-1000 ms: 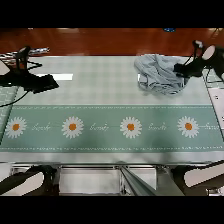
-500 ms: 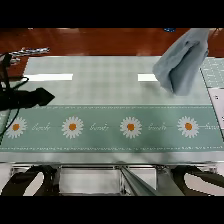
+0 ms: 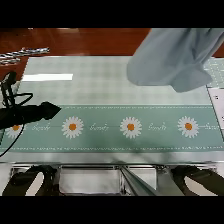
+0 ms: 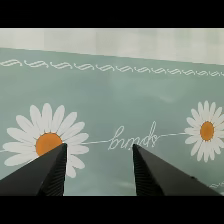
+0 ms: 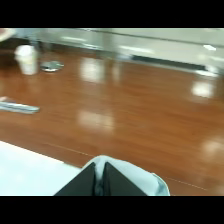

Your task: Fold the shirts.

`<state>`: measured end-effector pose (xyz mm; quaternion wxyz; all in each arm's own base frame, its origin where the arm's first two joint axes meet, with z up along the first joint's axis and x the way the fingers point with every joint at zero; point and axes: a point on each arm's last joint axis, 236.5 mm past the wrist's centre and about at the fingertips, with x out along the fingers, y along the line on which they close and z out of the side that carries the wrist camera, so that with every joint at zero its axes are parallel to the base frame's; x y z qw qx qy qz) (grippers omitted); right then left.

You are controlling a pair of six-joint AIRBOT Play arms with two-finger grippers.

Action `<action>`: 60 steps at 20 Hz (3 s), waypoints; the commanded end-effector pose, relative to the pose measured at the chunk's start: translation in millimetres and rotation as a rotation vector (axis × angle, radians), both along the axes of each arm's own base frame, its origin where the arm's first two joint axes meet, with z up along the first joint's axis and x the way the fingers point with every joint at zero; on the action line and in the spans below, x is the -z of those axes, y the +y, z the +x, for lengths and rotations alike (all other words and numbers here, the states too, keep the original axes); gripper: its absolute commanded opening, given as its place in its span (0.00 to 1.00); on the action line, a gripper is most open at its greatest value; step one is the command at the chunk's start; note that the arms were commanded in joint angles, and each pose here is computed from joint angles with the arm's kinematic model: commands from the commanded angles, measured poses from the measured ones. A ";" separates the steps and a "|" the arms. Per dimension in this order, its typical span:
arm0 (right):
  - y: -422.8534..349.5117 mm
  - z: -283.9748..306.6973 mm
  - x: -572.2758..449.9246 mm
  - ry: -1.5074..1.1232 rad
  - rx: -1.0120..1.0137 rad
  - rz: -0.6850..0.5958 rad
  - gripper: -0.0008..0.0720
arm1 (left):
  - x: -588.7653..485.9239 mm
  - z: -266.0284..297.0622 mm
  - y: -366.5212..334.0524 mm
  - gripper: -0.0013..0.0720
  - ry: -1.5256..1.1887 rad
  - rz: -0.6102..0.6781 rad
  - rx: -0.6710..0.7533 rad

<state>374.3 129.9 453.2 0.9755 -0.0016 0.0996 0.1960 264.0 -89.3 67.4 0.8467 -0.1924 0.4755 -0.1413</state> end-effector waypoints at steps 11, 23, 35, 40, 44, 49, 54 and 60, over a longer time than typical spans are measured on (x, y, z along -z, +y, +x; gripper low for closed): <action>169.2 -59.1 203.8 0.491 -0.344 -0.082 0.05 | -0.5 1.5 -0.8 0.70 -0.011 -0.010 -0.007; 209.3 -51.5 460.5 1.028 -0.237 0.040 0.58 | 45.6 -16.9 -1.3 0.70 0.090 -0.011 -0.005; -108.6 -69.6 410.5 0.982 0.363 0.226 0.57 | 121.1 -74.5 -12.0 0.70 0.425 -0.284 -0.151; -64.3 -118.4 477.4 1.131 0.277 0.387 0.57 | 134.9 -51.2 -32.4 0.70 0.392 -0.459 -0.183; -57.5 -126.8 487.9 1.162 0.266 0.412 0.57 | 159.5 -34.6 -39.1 0.70 0.402 -0.423 -0.192; -55.4 -131.5 488.7 1.183 0.256 0.409 0.57 | 174.9 -27.7 -89.4 0.70 0.433 -0.308 0.002; -36.3 -145.1 505.4 1.246 0.215 0.374 0.57 | 165.0 -11.9 -128.5 0.31 0.420 -0.287 0.139; 27.3 -129.4 529.8 1.296 0.093 0.417 0.57 | 147.8 -4.7 -134.3 0.04 0.409 -0.311 0.189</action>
